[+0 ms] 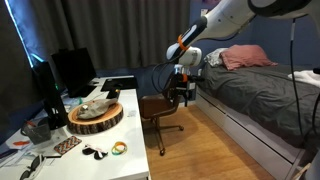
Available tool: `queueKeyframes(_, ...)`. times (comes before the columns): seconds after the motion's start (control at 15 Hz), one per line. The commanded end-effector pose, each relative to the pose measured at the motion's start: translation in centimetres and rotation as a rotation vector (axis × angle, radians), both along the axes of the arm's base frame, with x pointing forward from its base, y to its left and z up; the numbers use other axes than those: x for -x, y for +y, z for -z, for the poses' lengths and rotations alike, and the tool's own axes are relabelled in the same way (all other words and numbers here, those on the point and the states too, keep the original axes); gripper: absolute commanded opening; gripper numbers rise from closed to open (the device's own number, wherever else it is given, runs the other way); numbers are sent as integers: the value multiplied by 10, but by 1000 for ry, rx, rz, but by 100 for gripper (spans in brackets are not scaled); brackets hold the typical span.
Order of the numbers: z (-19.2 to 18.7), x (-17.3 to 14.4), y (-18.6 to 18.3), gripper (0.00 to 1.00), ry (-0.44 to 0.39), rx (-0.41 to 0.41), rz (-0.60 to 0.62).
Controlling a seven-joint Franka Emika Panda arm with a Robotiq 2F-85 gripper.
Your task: Close the open drawer
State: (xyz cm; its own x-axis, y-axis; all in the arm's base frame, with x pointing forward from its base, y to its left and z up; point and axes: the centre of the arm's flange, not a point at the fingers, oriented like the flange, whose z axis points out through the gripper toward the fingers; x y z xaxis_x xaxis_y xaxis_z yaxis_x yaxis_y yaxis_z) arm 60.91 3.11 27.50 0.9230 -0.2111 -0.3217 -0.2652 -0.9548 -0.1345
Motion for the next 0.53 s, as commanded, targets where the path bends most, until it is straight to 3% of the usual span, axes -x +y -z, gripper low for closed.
queueKeyframes(0.0, -69, 62, -11, 100, -81, 56, -177)
queueKeyframes(0.07, -85, 74, -15, 100, -104, 61, -229)
queueKeyframes(0.13, -53, 29, -7, 100, -65, 49, -144)
queueKeyframes(0.27, -71, 37, -8, 100, -88, 51, -151)
queueKeyframes(0.47, -57, 34, -7, 100, -67, 50, -152)
